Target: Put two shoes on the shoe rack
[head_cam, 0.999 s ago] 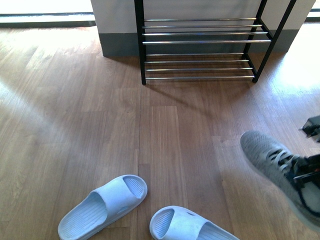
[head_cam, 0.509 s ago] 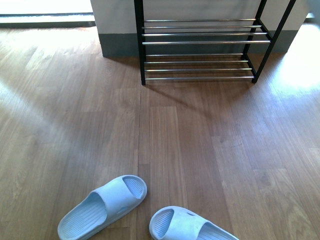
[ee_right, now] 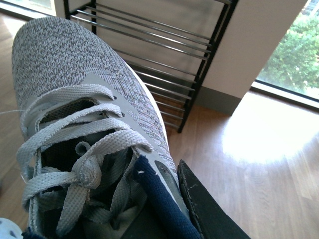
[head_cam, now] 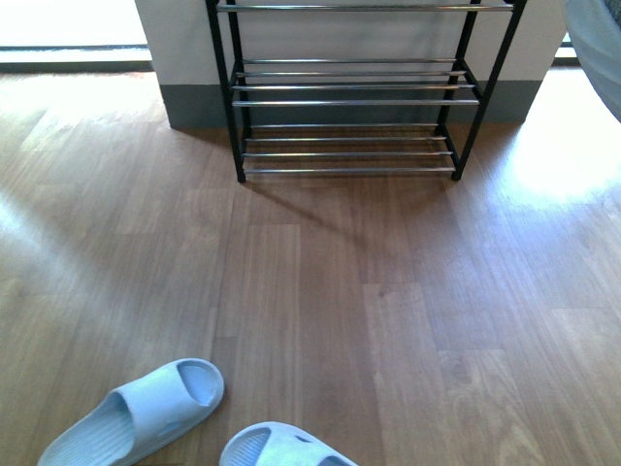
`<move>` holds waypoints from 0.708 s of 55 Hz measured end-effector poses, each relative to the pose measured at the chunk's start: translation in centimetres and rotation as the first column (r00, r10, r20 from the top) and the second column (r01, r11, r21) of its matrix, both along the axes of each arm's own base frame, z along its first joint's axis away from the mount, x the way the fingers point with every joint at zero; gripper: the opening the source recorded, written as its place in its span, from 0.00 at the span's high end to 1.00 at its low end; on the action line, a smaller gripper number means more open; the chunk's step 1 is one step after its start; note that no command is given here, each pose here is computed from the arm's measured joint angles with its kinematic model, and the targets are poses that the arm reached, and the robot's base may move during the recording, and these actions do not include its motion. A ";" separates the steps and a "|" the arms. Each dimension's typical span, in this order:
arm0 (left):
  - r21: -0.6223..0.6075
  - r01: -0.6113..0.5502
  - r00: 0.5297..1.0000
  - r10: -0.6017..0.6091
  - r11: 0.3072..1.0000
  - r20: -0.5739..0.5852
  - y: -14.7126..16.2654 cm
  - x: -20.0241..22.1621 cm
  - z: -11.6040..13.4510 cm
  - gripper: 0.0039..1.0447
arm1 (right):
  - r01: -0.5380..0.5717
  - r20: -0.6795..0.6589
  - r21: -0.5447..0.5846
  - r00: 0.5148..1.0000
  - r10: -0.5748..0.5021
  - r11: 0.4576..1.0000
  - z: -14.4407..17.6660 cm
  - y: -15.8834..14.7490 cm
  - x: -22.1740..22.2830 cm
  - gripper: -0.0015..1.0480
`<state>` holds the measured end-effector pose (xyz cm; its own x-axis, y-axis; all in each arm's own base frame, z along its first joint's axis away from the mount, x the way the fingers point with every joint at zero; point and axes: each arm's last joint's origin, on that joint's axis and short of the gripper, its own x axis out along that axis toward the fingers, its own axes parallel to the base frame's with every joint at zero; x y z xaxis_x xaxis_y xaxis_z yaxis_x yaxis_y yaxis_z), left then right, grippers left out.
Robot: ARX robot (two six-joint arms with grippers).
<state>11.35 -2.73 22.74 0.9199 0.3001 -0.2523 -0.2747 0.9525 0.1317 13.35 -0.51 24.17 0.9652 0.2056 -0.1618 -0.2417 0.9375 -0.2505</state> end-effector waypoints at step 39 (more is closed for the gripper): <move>-0.001 0.005 1.000 -0.005 1.000 -0.003 0.0 0.0 0.0 0.99 | 0.007 -0.002 -0.001 1.000 -0.007 1.000 0.0 0.0 0.0 0.99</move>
